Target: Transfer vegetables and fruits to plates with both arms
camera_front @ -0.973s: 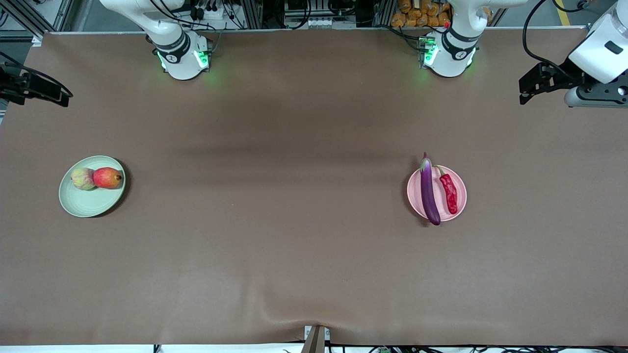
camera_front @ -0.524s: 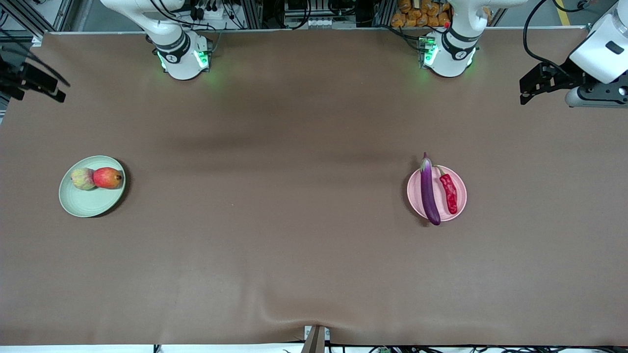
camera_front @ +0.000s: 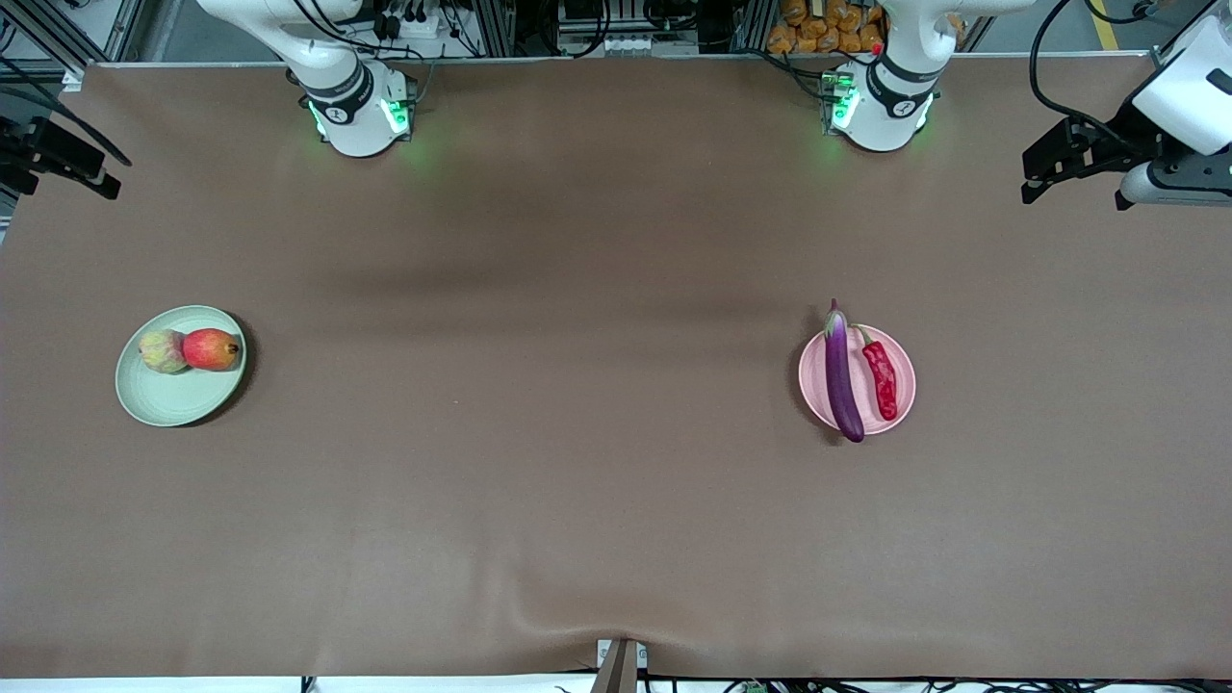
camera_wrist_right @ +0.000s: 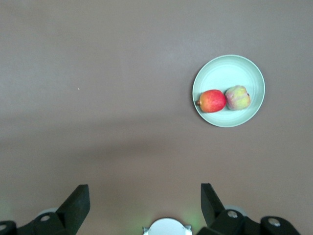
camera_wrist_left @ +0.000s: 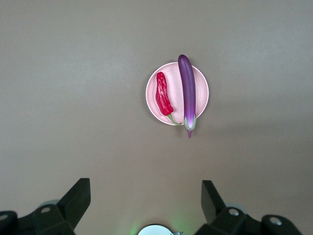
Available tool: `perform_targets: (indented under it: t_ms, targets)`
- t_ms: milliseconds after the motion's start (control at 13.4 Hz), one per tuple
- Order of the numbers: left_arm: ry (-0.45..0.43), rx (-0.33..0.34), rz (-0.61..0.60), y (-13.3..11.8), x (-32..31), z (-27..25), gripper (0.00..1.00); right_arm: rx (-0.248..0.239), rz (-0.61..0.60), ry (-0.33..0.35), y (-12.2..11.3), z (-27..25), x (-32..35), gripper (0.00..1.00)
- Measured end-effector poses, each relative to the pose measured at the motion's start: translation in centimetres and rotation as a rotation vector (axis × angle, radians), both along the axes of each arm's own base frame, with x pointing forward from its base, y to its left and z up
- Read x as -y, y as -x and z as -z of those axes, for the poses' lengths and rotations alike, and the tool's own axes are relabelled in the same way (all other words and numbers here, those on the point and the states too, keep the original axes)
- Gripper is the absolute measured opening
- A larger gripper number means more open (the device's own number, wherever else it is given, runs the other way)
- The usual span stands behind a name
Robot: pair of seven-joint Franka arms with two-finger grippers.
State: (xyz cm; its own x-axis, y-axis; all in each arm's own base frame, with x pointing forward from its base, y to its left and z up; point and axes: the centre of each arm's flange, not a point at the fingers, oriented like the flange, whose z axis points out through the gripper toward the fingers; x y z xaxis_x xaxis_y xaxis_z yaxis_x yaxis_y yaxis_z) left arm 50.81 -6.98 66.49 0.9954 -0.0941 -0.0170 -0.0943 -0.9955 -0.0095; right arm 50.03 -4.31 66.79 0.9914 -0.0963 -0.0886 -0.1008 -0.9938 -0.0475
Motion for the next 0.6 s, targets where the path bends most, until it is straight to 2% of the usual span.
perform_targets:
  t_ms: [224,599]
  targets:
    - [0.000,-0.001,-0.001,-0.03,-0.04,0.04,1.00,-0.040,-0.003,0.001,-1.26,0.43,-0.04,1.00]
    - [0.000,-0.004,-0.001,-0.15,-0.03,0.22,1.00,-0.043,-0.002,0.001,-1.30,0.22,-0.01,1.00]
